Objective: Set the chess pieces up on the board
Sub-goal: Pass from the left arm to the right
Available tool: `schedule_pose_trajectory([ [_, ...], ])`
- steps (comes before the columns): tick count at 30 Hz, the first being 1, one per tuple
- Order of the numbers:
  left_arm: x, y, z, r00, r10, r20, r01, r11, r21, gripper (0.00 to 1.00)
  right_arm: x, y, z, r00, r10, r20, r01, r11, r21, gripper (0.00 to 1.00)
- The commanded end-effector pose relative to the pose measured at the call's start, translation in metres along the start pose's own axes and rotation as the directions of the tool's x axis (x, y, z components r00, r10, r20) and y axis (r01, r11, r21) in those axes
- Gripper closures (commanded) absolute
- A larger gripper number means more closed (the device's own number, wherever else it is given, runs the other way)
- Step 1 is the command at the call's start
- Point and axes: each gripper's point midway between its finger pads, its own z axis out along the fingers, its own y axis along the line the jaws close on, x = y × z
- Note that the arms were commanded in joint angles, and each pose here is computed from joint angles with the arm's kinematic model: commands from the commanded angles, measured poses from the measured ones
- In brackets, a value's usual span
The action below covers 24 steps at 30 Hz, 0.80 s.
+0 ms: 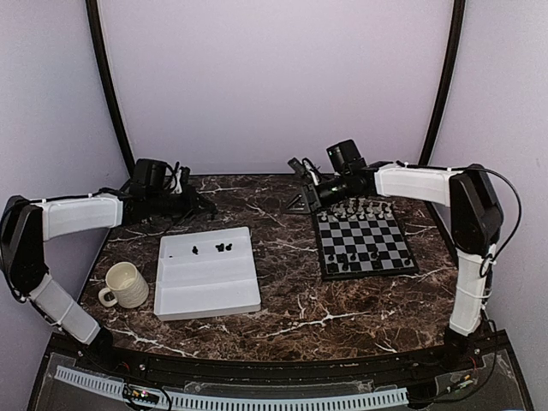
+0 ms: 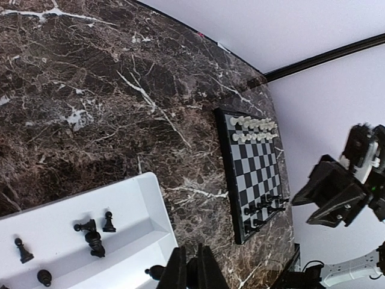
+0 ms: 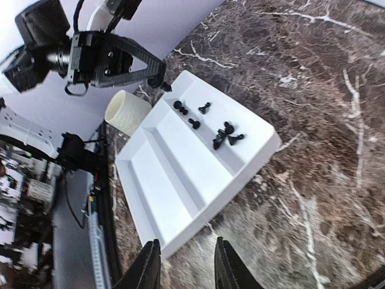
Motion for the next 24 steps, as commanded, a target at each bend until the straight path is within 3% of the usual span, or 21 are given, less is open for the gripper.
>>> schedule_pose_trajectory([
  [1,-0.016,-0.047,-0.024,0.992,-0.045,0.122,0.014,0.97,0.243,0.94,-0.03,0.023,0.026,0.987,0.158,0.04,-0.146,0.964,-0.223,0.67],
  [4,-0.007,-0.046,-0.029,0.985,-0.118,0.123,0.076,0.951,0.301,0.94,-0.038,0.04,0.041,0.98,0.194,0.041,-0.17,0.93,-0.325,0.65],
  [7,-0.009,-0.056,-0.039,0.979,-0.147,0.142,0.086,0.926,0.368,0.93,-0.038,0.043,0.057,0.982,0.188,0.018,-0.172,0.932,-0.32,0.63],
  [11,-0.005,-0.057,-0.04,0.972,-0.211,0.102,0.156,0.908,0.389,0.93,-0.03,0.022,0.078,0.998,-0.048,-0.026,0.046,0.996,-0.074,0.63],
  [15,-0.003,-0.057,-0.039,0.955,-0.289,0.059,0.241,0.88,0.41,0.93,-0.032,0.004,0.076,0.969,-0.247,-0.031,0.248,0.96,0.132,0.63],
  [20,0.002,-0.061,-0.032,0.937,-0.35,-0.018,0.317,0.825,0.468,0.93,-0.038,0.012,0.074,0.925,-0.375,-0.054,0.378,0.904,0.197,0.61],
  [24,0.006,-0.06,-0.029,0.925,-0.376,-0.056,0.353,0.797,0.489,0.93,-0.037,0.03,0.083,0.887,-0.453,-0.084,0.461,0.873,0.158,0.61],
])
